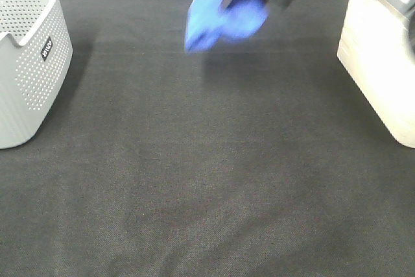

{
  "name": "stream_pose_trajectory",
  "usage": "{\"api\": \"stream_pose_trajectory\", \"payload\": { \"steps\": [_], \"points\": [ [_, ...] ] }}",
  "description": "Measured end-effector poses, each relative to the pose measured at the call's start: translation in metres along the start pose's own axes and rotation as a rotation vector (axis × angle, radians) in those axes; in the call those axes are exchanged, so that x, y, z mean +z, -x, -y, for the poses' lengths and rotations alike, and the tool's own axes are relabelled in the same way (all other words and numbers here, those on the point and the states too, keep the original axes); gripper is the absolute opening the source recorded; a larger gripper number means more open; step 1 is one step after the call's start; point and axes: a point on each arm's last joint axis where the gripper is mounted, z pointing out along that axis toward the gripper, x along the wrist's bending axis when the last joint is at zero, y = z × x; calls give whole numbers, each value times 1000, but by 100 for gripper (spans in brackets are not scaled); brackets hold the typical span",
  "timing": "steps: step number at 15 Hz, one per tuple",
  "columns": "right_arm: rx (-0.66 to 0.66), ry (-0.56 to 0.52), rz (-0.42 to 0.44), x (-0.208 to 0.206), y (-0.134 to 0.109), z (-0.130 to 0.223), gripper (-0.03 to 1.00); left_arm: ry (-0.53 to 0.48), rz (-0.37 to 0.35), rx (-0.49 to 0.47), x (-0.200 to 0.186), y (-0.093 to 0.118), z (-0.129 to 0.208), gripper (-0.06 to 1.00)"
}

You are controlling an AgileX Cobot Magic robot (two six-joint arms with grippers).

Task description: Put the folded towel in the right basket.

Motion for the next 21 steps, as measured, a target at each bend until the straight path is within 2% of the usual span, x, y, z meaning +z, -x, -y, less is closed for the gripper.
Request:
{"api": "stream_pose_trajectory", "payload": {
  "steps": [2,4,5,6,7,9,11,13,15,16,18,19,21],
  "points": [
    [-52,169,96,-93,-7,-22,20,0,0,0,0,0,0,98],
    [-65,321,204,-178,-1,-28,20,0,0,0,0,0,0,98],
    [-42,370,267,-213,12,-26,20,0,0,0,0,0,0,98],
    [-42,370,267,-213,12,-26,20,0,0,0,0,0,0,98],
    [19,385,367,-249,38,-15,20,0,0,0,0,0,0,98],
    [133,331,502,-270,88,6,20,0,0,0,0,0,0,98],
    [259,211,601,-266,147,32,20,0,0,0,0,0,0,98],
    [296,161,623,-257,168,40,20,0,0,0,0,0,0,98],
    [295,145,640,-254,172,40,20,0,0,0,0,0,0,98],
    [294,144,645,-254,172,41,27,0,0,0,0,0,0,98],
    [275,137,648,-254,173,41,74,0,0,0,0,0,0,98],
    [259,133,648,-254,173,41,90,0,0,0,0,0,0,98],
    [260,133,648,-254,173,41,94,0,0,0,0,0,0,98]
  ]
}}
